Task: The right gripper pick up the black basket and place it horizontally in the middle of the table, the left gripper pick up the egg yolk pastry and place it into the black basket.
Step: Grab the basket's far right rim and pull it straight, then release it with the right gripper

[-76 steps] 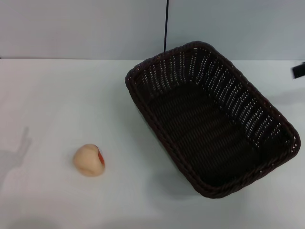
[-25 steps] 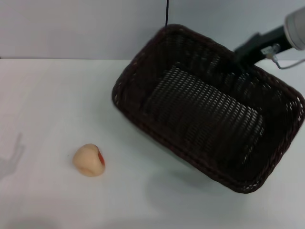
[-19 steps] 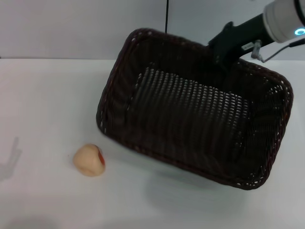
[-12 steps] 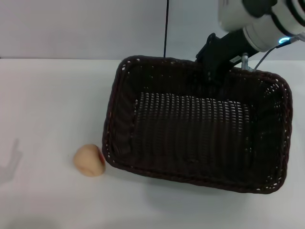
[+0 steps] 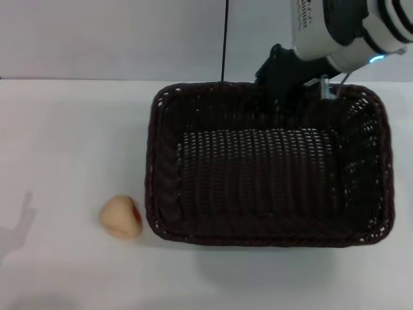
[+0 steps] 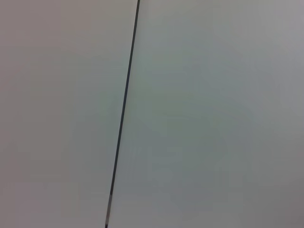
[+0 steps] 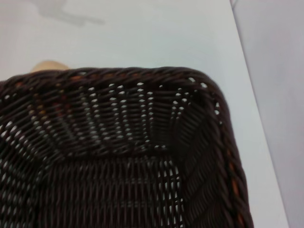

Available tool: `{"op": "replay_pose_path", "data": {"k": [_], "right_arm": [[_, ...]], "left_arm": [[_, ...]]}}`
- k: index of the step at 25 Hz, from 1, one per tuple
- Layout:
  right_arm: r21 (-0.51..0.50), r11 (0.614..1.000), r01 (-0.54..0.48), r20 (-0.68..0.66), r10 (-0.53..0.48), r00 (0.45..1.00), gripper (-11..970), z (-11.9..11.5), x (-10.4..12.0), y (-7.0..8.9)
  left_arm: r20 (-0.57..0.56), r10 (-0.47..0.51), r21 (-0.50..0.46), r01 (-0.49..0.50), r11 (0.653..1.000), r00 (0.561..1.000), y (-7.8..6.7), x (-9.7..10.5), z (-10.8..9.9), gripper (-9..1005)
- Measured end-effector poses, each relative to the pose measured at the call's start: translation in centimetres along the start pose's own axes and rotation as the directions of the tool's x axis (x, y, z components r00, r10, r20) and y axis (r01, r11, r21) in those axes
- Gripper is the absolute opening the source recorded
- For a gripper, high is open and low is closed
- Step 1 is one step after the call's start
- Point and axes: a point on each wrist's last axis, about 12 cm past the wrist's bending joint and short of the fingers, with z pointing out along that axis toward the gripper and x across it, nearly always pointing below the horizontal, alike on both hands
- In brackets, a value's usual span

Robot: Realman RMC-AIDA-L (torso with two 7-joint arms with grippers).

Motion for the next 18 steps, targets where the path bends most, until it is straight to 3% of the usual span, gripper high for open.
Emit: {"op": "replay_pose_path", "data": {"k": [11,18], "right_arm": [[-0.018,0.997,-0.074,0.028,0.074,0.997,147,1.6,1.2,0.7],[-0.014,0.997,-0.077,0.018,0.077,0.997,204,1.8,1.6,1.0]], "left_arm": [[-0.002,-0.015,0.010,0.015,1.000,1.000,-0.3,0.1,0.0,808],[-0.003,-0.016,0.020,0.016,1.000,1.000,-0.4,0.1,0.1,808]]}}
